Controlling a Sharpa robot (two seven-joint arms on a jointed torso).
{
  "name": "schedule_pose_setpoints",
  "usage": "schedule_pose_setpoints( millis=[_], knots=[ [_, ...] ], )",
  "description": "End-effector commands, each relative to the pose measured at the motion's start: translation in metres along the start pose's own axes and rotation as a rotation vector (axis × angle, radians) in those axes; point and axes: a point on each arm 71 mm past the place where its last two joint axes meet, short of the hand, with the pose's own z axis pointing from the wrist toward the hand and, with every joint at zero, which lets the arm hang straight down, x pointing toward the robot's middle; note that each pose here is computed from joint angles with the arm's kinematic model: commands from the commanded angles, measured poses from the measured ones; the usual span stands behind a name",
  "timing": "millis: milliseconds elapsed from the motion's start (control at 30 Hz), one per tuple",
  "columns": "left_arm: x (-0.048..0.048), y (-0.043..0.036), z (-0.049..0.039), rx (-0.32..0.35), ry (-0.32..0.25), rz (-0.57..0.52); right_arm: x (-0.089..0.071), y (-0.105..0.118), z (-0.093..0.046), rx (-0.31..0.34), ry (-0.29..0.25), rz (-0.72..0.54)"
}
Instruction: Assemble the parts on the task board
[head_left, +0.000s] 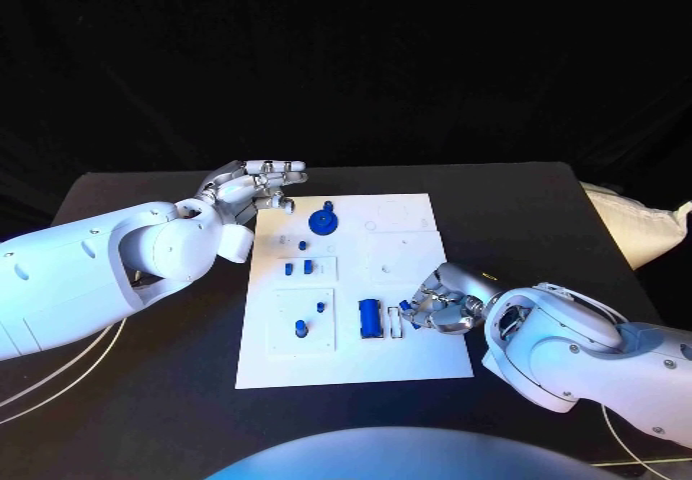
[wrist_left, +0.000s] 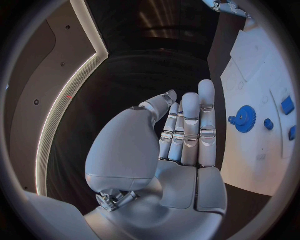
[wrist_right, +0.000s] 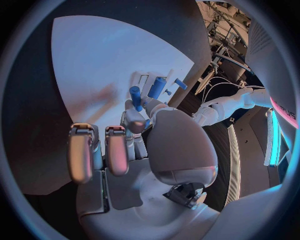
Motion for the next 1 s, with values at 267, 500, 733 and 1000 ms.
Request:
schedule_pose_setpoints(
  millis=[267,500,733,1000],
  knots=[
    [0.0042,-0.0003,0.0002,0.003,0.027,-0.001,0.011,0.004,0.008,0.017,0.097,-0.011],
    [0.0045,-0.0003,0.0001,0.002,0.028,-0.001,0.014,0.007,0.012,0.01,0.111,-0.031],
    [0.0051,-0.0002,0.0003,0.001,0.031,-0.001,0.016,0.009,0.013,0.005,0.127,-0.048],
    [0.005,-0.0001,0.0004,0.001,0.031,-0.001,0.016,0.009,0.014,0.003,0.123,-0.056]
  ],
)
